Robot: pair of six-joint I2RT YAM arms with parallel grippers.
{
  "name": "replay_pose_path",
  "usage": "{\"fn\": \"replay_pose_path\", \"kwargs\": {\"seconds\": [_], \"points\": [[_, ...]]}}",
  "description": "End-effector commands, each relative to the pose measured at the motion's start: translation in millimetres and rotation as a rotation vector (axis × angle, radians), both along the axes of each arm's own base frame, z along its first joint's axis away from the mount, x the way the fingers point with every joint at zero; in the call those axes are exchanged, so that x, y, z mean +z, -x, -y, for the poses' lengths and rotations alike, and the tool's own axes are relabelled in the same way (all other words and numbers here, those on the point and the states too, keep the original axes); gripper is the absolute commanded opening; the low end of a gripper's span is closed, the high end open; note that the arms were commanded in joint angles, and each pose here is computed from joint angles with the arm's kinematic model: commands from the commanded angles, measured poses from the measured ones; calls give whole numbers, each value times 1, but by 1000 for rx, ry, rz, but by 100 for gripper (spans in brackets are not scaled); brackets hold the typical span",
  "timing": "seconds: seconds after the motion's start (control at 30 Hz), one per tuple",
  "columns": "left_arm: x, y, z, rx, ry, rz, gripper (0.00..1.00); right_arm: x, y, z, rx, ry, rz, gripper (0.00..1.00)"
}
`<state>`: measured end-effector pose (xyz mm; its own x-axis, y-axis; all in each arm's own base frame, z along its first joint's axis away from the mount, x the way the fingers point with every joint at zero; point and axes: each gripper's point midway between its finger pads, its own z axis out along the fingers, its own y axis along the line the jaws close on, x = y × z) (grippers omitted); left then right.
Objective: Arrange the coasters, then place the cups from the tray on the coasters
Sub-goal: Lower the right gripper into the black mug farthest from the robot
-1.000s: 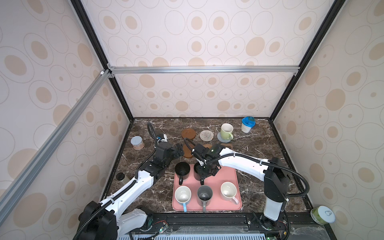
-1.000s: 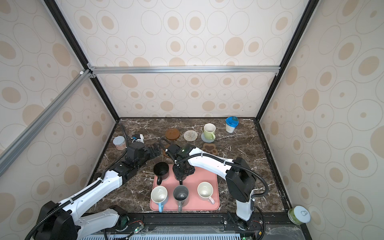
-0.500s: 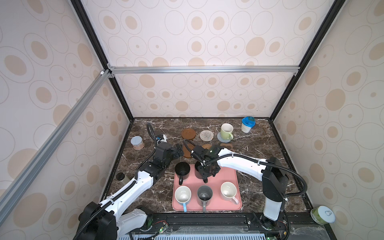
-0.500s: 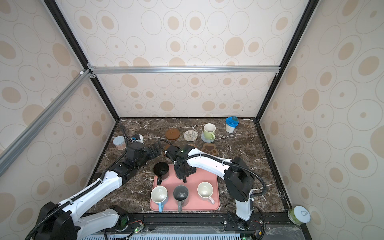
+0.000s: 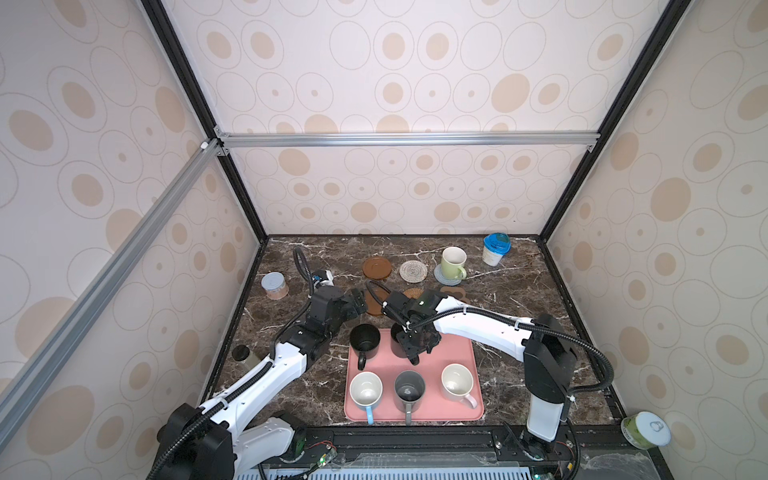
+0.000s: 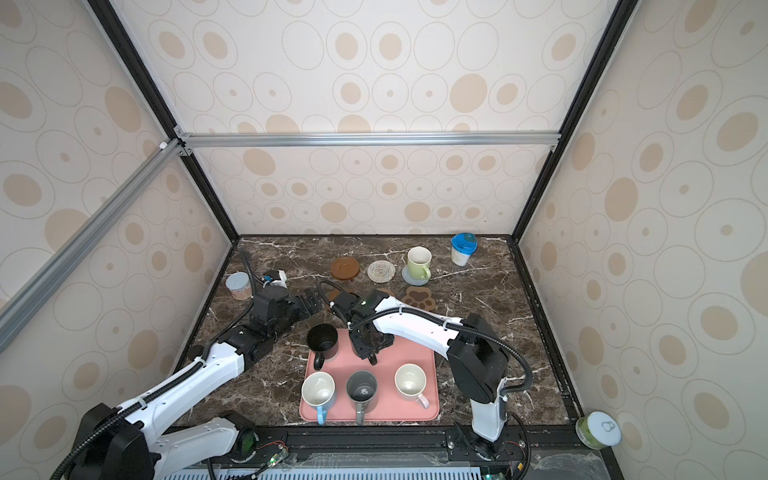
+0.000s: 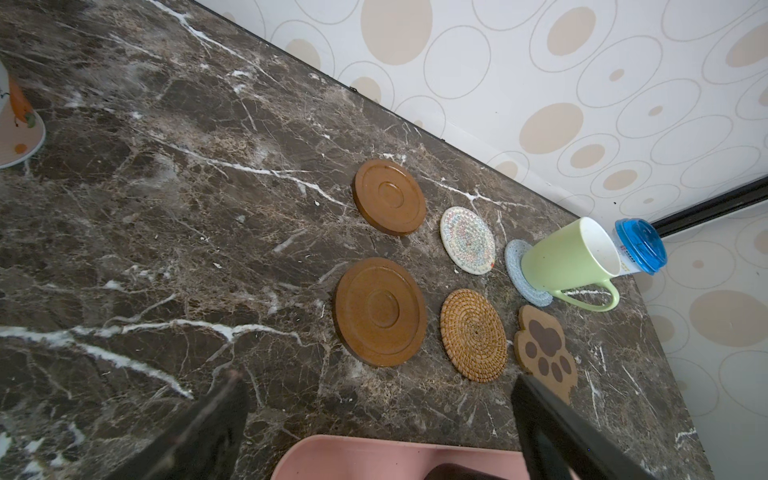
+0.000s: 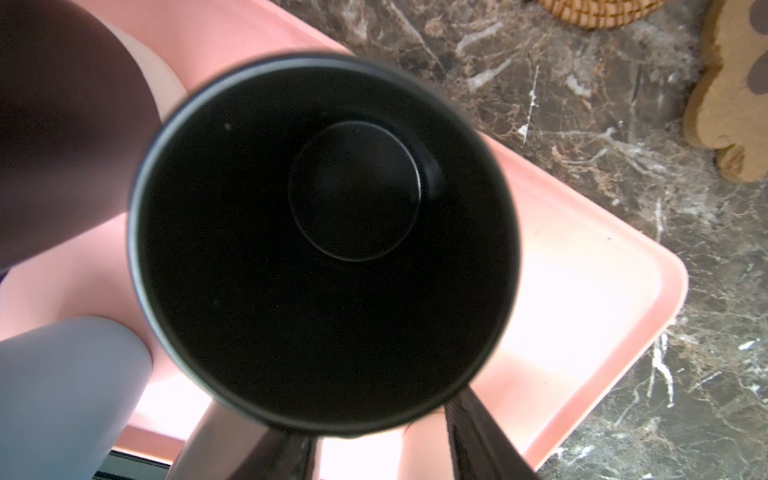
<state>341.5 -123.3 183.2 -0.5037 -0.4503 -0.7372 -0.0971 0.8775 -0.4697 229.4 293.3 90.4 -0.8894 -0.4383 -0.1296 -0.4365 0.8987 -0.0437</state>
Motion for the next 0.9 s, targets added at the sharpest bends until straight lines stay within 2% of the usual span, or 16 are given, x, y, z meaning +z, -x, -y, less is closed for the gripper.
{"fn": "replay_pose_path", "kwargs": {"seconds": [0.0, 0.23, 0.63, 0.87], "points": [[9, -2, -2, 16, 33, 27, 100, -12, -8, -1, -8, 14, 12, 51], [9, -3, -1, 11, 35, 29, 100, -24, -9, -4, -17, 12, 9, 48], [8, -2, 0, 10, 42, 26, 100, -22, -14, -4, -12, -17, 62, 24], [8, -2, -1, 12, 42, 27, 100, -11, -18, -5, 4, -46, 106, 17]]}}
